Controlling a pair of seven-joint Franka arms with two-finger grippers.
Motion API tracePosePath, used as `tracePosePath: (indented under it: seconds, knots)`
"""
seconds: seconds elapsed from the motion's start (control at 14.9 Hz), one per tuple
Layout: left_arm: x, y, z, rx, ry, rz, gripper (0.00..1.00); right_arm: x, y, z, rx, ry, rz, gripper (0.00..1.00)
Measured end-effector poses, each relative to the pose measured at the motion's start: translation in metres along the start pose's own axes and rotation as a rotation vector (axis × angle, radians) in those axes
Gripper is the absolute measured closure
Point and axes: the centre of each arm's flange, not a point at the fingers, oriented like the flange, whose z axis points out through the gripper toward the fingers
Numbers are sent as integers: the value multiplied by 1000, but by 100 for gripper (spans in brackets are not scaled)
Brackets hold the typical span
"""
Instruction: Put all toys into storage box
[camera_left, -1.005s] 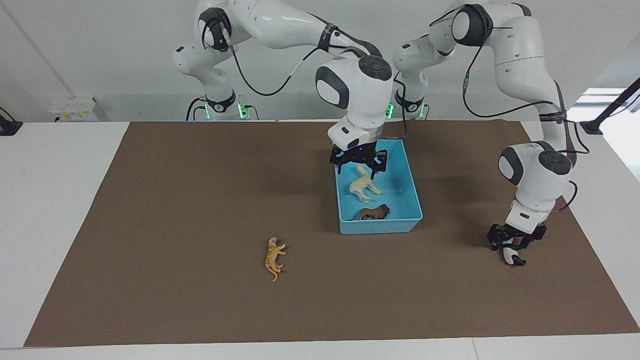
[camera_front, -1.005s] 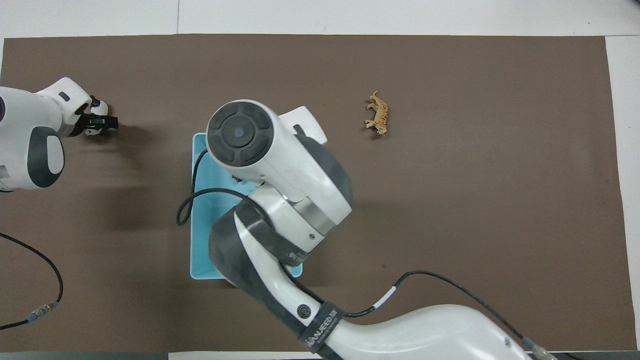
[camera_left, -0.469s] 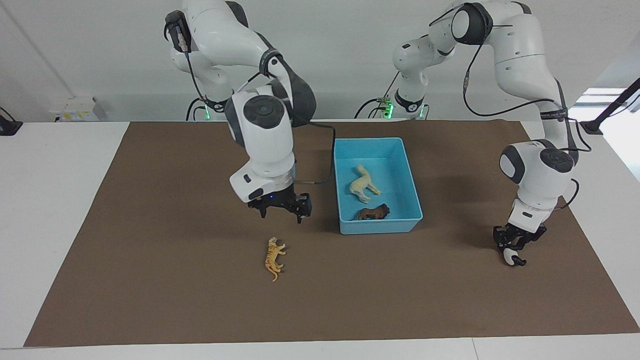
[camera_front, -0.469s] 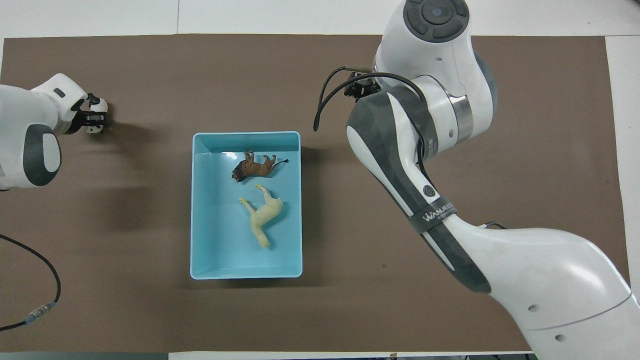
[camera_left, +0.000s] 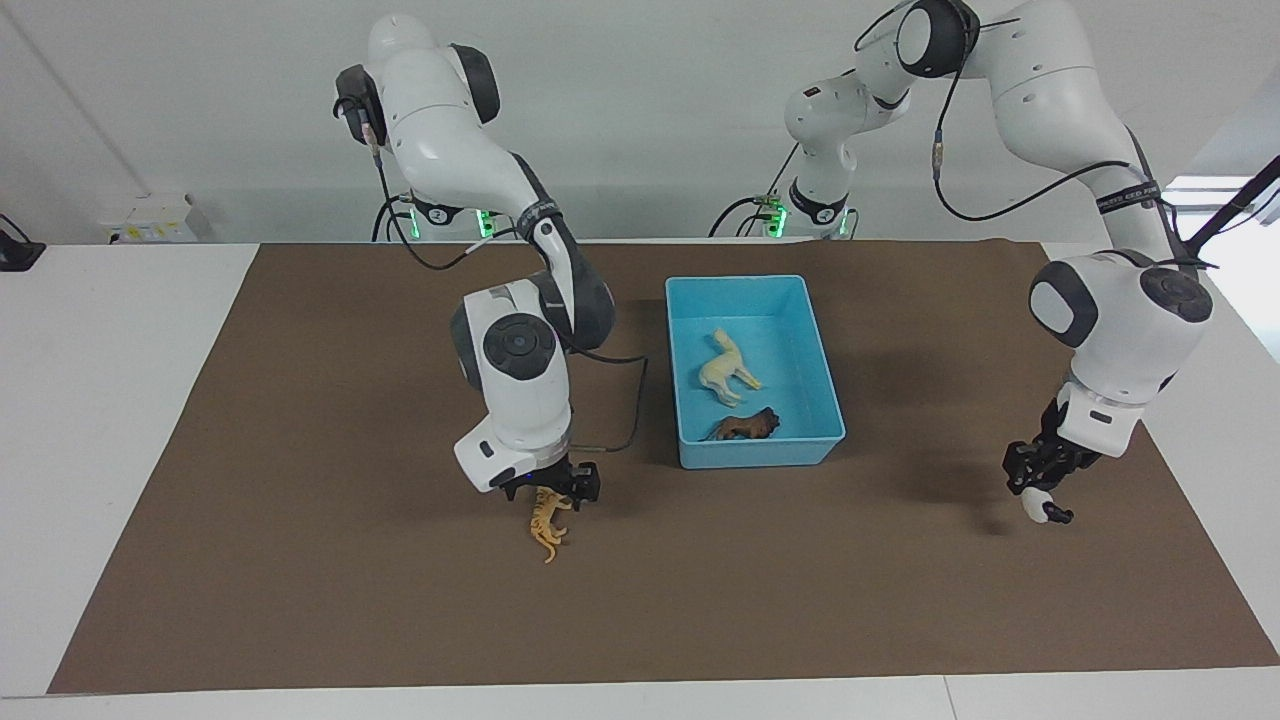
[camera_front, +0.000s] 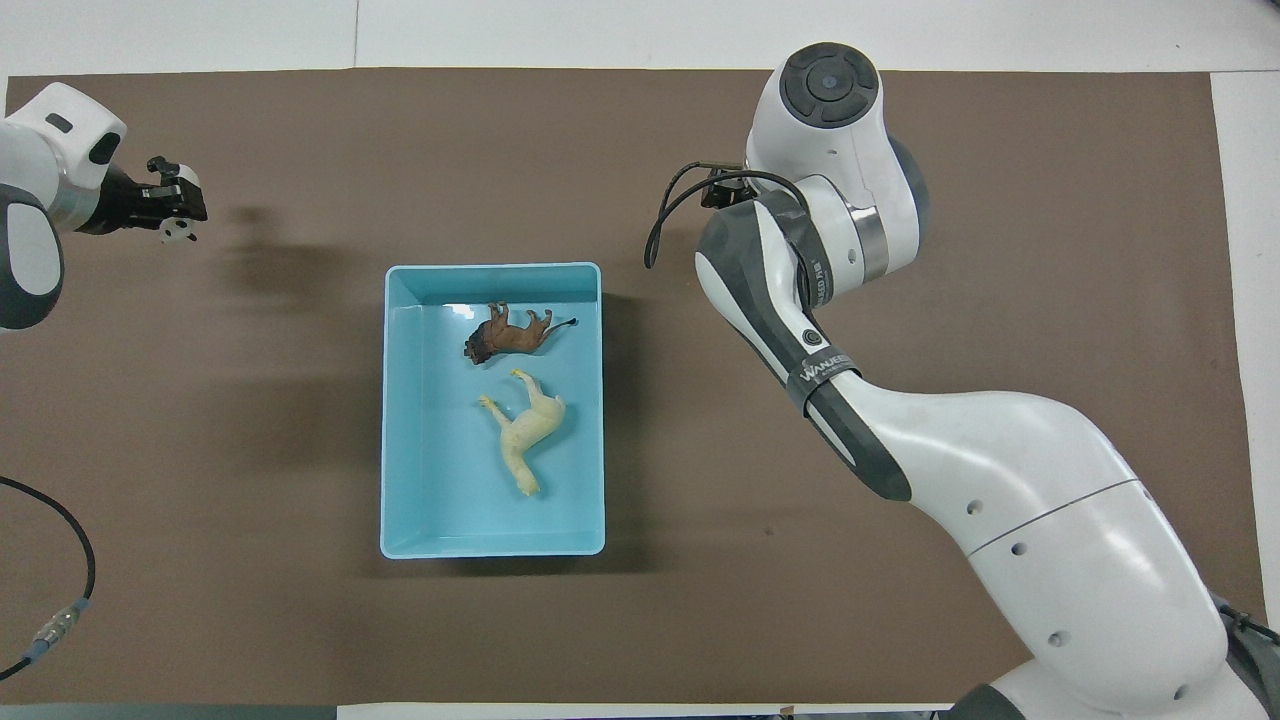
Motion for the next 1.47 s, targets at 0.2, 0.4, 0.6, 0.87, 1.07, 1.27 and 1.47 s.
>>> tracePosePath:
  seconds: [0.2,0.4,0.6,0.87,1.07,1.27,1.47]
  knots:
    - [-25,83,-57,17,-65,-78,44,3,2,20,-13,0,-2,0]
    - [-66,180,-84,32,-93,-157,44,4,0,30,-7,10,-6,0]
    - [-122,256,-67,61,-134,-211,44,3,-3,33,-2,17,-11,5]
    - [-197,303,-36,98,-159,-235,44,2,-6,31,-1,20,-16,44]
    - [-232,315,-33,120,-167,-212,38,2,-6,30,-2,22,-16,48]
    - [-223,305,-48,104,-139,-237,15,2,-4,29,-18,19,-20,65]
    - [-186,254,-81,84,-93,-291,0,-3,-3,19,-69,-31,-29,68]
